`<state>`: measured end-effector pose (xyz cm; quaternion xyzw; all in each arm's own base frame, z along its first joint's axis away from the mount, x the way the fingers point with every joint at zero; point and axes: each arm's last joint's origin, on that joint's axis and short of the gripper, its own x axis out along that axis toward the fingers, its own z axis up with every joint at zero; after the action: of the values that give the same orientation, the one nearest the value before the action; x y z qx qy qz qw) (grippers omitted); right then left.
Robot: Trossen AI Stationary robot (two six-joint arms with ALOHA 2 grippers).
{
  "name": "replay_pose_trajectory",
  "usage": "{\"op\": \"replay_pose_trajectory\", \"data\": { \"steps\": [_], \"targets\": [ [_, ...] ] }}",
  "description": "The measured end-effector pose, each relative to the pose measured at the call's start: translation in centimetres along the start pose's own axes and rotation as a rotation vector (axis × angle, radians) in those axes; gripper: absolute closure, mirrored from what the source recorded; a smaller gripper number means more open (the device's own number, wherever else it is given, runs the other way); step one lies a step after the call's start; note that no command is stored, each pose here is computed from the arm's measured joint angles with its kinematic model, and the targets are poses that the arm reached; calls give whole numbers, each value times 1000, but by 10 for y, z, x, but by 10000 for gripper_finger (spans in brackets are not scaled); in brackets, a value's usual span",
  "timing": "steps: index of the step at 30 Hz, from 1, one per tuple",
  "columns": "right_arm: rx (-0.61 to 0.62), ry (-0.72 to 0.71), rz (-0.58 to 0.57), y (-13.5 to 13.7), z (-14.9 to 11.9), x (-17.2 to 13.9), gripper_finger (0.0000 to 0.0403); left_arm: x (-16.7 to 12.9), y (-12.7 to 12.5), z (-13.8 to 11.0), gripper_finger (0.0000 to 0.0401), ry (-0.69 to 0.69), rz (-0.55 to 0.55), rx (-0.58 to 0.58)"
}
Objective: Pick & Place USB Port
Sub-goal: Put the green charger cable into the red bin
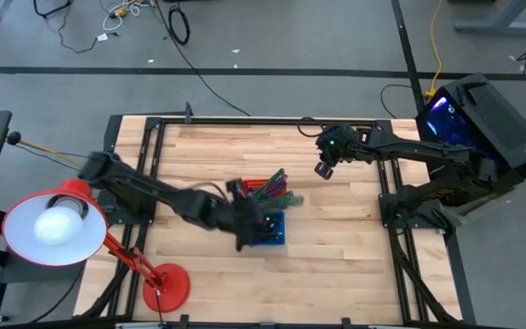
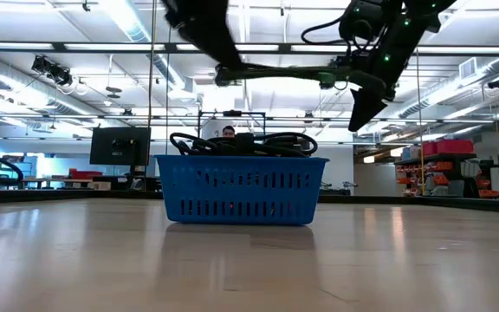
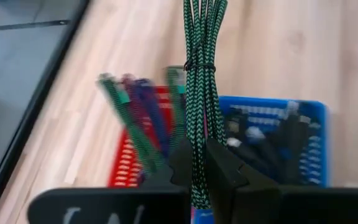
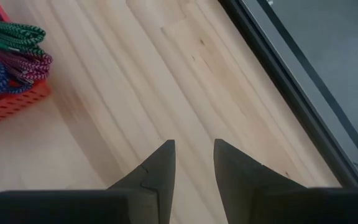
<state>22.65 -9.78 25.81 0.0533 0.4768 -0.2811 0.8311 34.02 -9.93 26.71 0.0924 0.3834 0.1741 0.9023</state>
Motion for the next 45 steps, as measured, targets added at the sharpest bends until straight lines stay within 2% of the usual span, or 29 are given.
{"op": "replay_pose_trajectory", "data": {
  "steps": [4,7,10,16,20,27,36,42,45],
  "targets": [
    [3,-30,2,0,3,0,292,5,33,-29,380,-61,24,-129],
    [7,-58,4,0,6,0,292,15,49,-51,380,-123,-18,-236],
    [7,-74,5,0,7,0,292,29,54,-72,380,-162,-74,-297],
    [10,-93,7,0,9,0,292,41,61,-92,380,-230,-62,-381],
    [15,-106,9,1,10,-1,292,44,64,-96,380,-296,-52,-433],
    [28,-163,56,3,16,-2,292,59,58,-111,380,-321,-55,-520],
    [32,-186,66,3,18,-2,292,83,43,-123,380,-301,-62,-555],
    [32,-182,66,3,18,-2,292,86,41,-124,380,-304,-68,-557],
    [32,-182,66,3,18,-2,292,86,42,-124,353,-306,-64,-558]
  ]
}}
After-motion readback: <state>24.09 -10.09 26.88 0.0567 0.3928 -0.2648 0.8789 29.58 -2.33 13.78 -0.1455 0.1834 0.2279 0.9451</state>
